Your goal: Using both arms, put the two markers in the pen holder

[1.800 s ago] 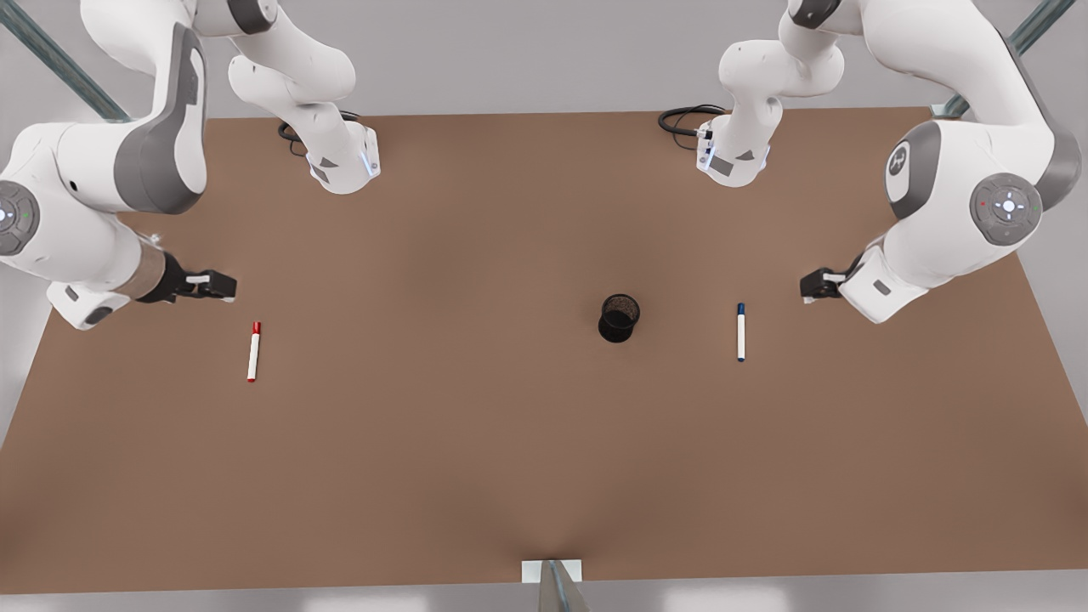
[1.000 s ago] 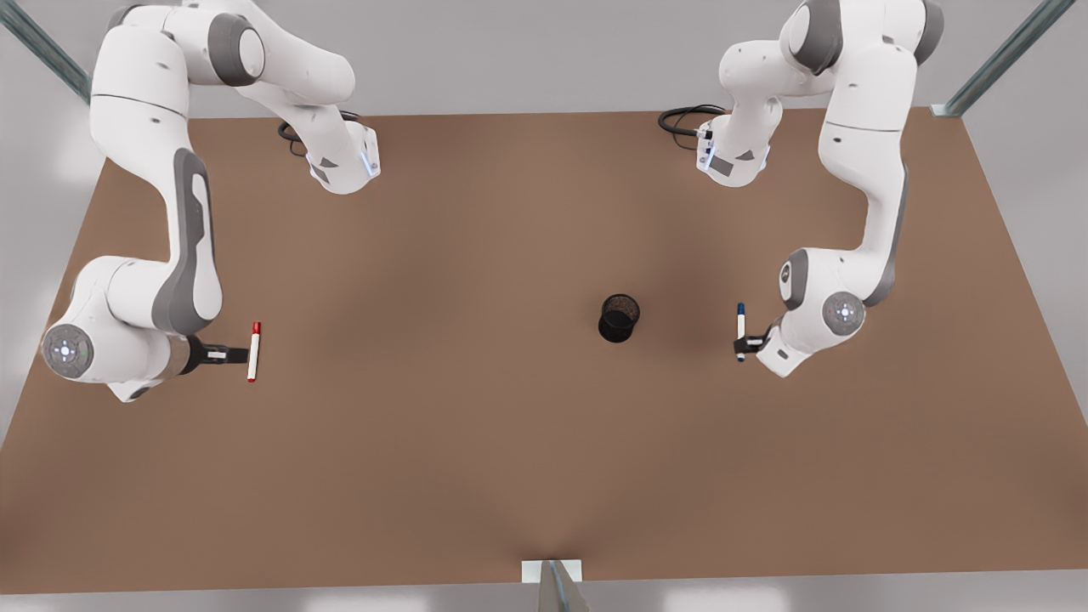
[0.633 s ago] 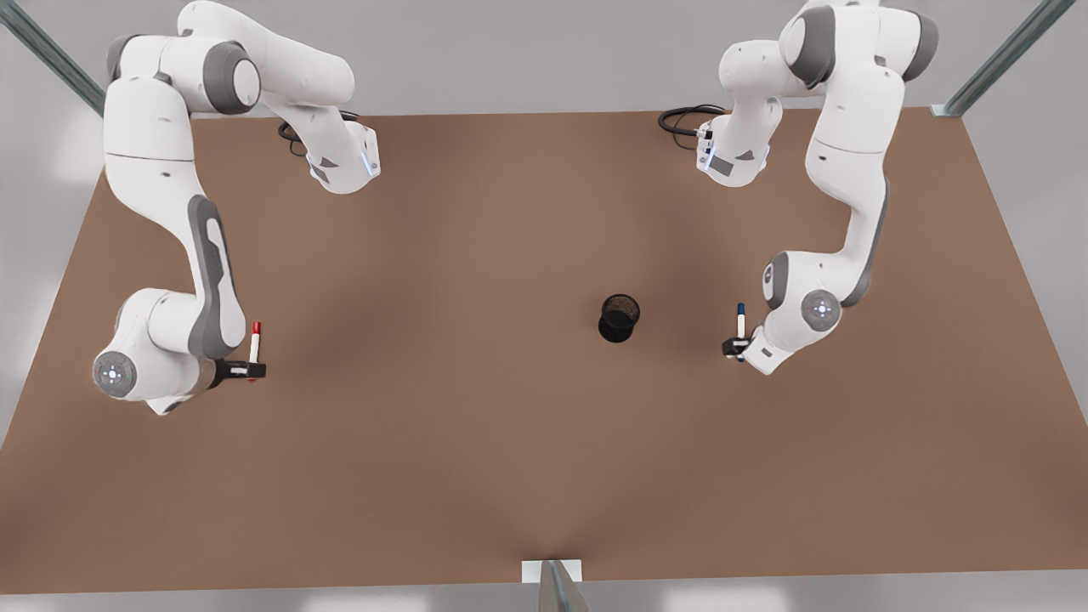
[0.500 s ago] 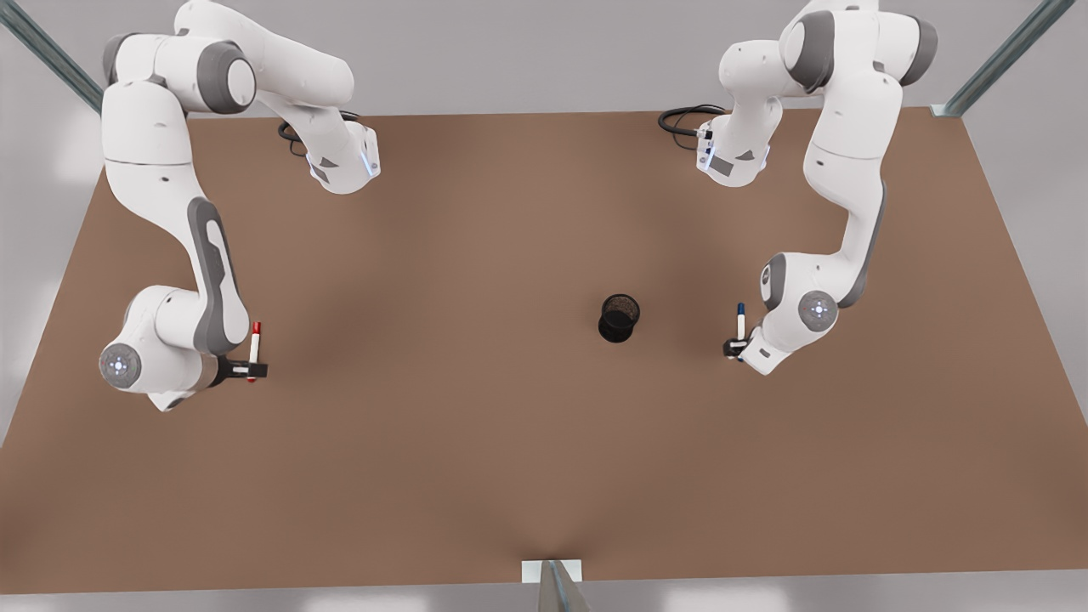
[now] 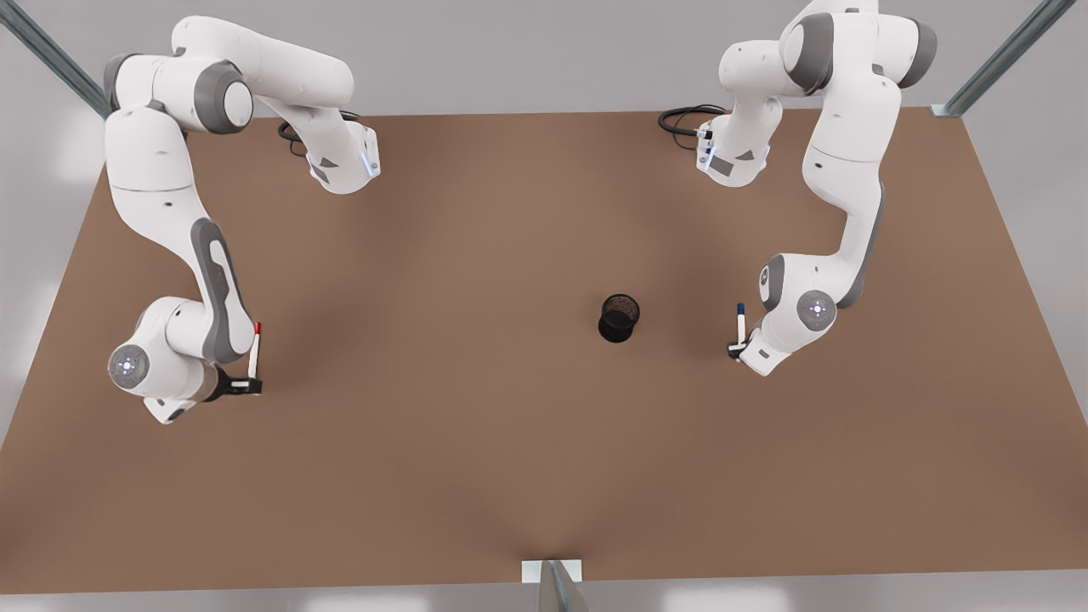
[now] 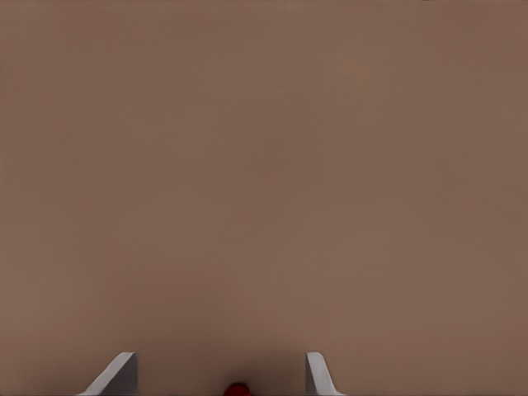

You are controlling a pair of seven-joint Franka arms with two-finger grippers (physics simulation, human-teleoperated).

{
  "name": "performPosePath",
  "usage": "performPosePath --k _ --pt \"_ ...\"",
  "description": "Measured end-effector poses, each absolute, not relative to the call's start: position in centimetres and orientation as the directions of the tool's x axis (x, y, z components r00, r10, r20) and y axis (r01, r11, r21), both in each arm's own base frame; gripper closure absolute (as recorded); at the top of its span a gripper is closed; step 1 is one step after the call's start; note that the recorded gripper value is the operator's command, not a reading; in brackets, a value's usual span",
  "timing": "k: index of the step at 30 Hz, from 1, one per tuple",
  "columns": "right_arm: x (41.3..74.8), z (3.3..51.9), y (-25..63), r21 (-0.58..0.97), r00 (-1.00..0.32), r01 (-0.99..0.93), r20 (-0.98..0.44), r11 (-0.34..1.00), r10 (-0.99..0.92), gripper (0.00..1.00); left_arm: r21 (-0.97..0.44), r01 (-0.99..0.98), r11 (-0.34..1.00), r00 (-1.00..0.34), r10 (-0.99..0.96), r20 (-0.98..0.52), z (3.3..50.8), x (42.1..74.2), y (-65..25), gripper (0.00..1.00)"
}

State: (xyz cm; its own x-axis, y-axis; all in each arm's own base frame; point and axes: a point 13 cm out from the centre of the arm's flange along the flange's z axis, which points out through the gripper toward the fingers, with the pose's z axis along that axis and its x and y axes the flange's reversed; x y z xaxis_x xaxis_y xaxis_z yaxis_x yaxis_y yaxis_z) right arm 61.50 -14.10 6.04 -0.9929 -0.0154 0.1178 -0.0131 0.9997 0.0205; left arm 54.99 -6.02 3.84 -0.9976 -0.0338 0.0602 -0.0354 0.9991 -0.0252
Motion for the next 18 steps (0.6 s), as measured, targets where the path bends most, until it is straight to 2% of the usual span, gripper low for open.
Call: performPosePath --k 4,9,13,15,18 --pt "61.7 5.6 -14.2 0.021 -0.994 -0.031 0.107 0.999 -0.033 0.27 -0.025 -0.035 0.999 -0.998 -0.033 0.059 3.8 55.0 -6.0 0.66" --pt "61.5 5.2 -14.0 0.029 -0.993 -0.048 0.105 0.998 -0.051 0.28 -0.023 -0.033 0.999 -0.998 -0.032 0.059 3.8 55.0 -6.0 0.67" --pt "59.9 4.7 -13.5 0.070 -0.991 -0.041 0.121 0.997 -0.050 0.31 -0.020 -0.032 0.999 -0.998 -0.030 0.058 3.8 55.0 -6.0 0.72" --pt "58.8 4.6 -13.5 0.079 -0.990 -0.038 0.133 0.996 -0.048 0.32 -0.018 -0.032 0.999 -0.998 -0.031 0.057 3.8 55.0 -6.0 0.78" --pt "58.3 4.9 -13.6 0.076 -0.989 -0.049 0.136 0.996 -0.059 0.34 -0.016 -0.036 0.999 -0.998 -0.035 0.056 3.8 55.1 -5.9 0.79"
